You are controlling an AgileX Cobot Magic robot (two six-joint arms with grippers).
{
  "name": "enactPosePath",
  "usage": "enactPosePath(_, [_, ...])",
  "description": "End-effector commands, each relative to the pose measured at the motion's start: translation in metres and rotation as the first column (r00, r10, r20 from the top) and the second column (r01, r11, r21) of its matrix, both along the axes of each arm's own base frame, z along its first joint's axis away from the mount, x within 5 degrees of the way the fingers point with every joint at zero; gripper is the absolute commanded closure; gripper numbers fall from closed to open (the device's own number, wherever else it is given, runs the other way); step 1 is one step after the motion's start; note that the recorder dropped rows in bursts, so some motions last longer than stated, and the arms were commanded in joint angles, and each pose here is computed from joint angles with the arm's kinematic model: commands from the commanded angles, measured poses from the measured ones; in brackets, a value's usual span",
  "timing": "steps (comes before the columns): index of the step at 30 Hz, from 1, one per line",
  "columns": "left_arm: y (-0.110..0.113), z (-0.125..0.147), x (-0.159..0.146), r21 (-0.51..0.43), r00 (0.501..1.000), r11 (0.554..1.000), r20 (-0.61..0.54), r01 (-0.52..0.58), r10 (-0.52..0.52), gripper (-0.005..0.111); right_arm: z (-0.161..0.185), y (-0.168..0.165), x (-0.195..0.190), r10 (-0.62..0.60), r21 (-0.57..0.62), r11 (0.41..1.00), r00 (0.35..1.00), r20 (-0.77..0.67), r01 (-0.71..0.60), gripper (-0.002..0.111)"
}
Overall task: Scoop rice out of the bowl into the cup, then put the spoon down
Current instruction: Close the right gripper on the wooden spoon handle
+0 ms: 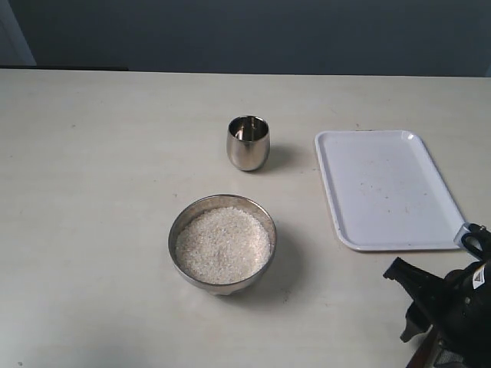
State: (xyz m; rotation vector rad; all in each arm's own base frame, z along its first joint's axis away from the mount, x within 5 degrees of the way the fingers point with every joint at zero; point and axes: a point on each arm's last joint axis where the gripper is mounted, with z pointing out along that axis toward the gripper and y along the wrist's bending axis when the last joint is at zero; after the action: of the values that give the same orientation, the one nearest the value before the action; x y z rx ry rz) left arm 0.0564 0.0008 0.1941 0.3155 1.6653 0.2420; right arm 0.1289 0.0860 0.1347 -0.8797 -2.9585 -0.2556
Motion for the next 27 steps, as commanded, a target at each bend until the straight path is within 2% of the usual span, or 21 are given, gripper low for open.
enactPosePath(1, [-0.0001,0.0012,-0.0004,-0.007,1.000,1.000,0.009,0.002,-0.002,0.106,-0.0005,-0.0002,0.0007,0.004,-0.002,1.000,1.000,0.012,-0.004,0.065])
enactPosePath(27, [-0.0003,0.0016,-0.0003,-0.008,1.000,1.000,0.013,0.003,-0.003,0.106,-0.0080,-0.0009,0.0042,0.025,-0.034,0.999,1.000,0.009,-0.024,0.065])
